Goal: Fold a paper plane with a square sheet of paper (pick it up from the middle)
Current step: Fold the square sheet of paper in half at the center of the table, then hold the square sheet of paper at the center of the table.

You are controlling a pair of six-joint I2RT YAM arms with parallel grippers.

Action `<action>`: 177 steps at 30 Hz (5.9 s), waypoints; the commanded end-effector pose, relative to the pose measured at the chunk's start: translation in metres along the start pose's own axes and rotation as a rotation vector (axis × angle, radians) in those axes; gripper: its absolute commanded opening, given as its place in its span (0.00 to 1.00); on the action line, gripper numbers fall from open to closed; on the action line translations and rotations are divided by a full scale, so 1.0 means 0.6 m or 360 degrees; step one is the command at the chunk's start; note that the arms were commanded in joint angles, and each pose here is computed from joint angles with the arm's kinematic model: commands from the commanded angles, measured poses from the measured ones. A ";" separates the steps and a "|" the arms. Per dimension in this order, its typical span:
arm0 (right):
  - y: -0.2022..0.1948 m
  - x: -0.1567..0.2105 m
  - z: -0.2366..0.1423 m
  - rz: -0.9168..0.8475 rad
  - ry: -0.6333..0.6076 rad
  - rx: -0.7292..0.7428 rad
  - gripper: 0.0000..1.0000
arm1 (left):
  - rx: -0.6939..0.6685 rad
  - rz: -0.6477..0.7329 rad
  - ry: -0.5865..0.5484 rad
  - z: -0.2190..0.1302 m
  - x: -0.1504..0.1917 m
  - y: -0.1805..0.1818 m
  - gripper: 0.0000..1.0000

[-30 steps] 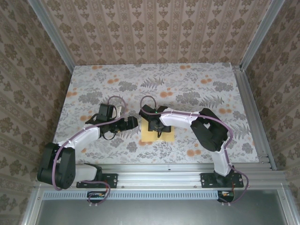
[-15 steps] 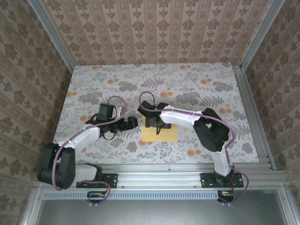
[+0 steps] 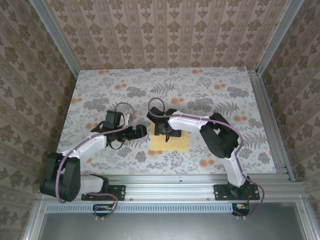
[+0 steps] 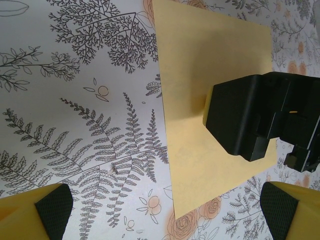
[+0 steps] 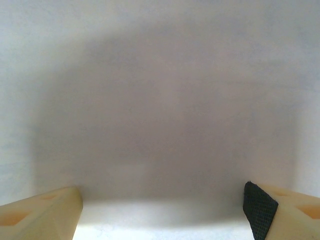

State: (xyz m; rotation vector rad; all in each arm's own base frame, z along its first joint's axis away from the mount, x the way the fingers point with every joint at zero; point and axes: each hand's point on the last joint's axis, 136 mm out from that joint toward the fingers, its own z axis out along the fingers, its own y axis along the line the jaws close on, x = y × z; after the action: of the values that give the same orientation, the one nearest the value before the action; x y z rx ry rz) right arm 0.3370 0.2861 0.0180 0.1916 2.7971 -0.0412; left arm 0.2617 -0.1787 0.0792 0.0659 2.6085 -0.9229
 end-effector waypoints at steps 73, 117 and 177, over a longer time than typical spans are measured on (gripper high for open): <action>-0.003 0.028 -0.071 0.0497 -0.0163 -0.1194 0.23 | 0.0246 0.0061 -0.0055 0.028 -0.023 -0.127 0.81; -0.052 0.029 -0.079 0.0387 -0.0206 -0.1045 0.45 | -0.0042 0.0106 0.0321 0.185 0.086 -0.084 0.18; -0.074 0.012 0.012 -0.0054 -0.0030 -0.0467 0.52 | -0.0013 0.0138 0.0203 0.132 0.055 -0.109 0.41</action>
State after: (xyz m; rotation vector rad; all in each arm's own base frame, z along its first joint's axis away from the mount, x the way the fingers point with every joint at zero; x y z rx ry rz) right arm 0.3264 0.2458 0.0226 0.0892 2.7358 0.4183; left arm 0.2461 -0.2847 0.0576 0.2441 2.6898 -0.9198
